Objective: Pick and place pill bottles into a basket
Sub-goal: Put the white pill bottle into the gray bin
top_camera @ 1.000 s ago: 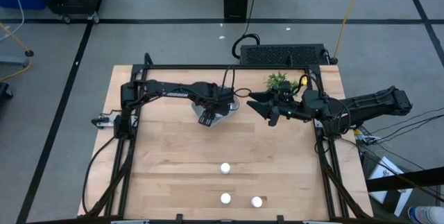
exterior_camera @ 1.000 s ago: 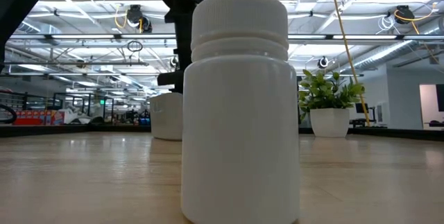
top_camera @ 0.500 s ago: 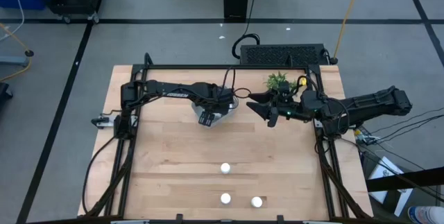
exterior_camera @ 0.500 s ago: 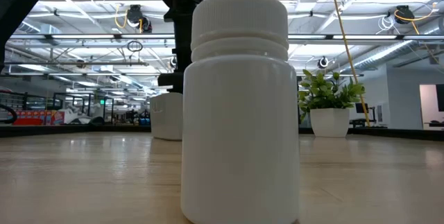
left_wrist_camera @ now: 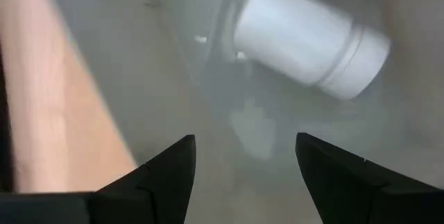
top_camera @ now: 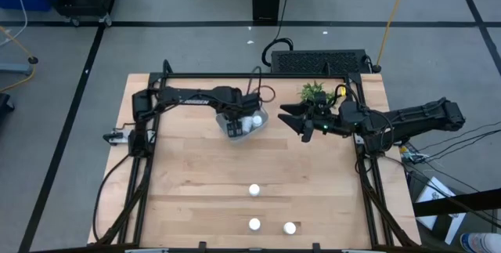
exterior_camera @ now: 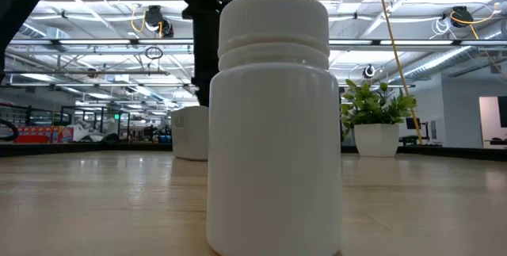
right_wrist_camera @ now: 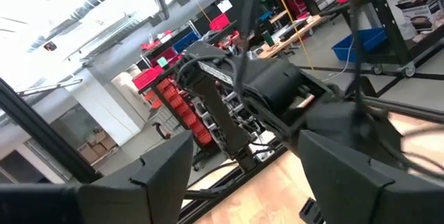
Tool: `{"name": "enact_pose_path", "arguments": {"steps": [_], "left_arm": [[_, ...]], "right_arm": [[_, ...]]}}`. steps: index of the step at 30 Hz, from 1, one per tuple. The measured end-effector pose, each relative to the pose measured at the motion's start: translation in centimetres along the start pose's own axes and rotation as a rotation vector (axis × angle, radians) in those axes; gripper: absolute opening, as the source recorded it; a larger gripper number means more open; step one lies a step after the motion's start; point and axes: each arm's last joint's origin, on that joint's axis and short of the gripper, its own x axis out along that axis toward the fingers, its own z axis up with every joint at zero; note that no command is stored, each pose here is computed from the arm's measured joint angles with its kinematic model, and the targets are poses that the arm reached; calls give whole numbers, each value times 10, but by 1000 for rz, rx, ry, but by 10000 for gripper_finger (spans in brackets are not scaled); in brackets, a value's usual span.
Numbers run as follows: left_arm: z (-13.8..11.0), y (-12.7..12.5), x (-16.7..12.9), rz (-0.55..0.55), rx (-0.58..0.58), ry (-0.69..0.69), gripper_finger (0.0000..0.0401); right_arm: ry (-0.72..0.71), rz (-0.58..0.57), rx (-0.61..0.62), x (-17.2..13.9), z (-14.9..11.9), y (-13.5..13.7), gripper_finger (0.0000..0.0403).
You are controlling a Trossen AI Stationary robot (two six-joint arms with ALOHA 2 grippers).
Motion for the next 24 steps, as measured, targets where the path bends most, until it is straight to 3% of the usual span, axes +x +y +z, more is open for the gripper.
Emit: {"name": "enact_pose_path", "arguments": {"steps": [5, 10, 16, 24], "left_arm": [[-1, 14, -1, -219, -389, 18, 255], [1, 16, -1, -282, -585, 22, 255], [10, 4, -4, -379, -663, -24, 255], [14, -10, -4, -293, -662, -69, 255]], "right_arm": [[-1, -1, -11, 0, 0, 0, 256], [0, -2, -15, 0, 0, 0, 256], [4, -7, -24, 0, 0, -1, 256], [5, -8, -27, 0, -1, -1, 256]]}}
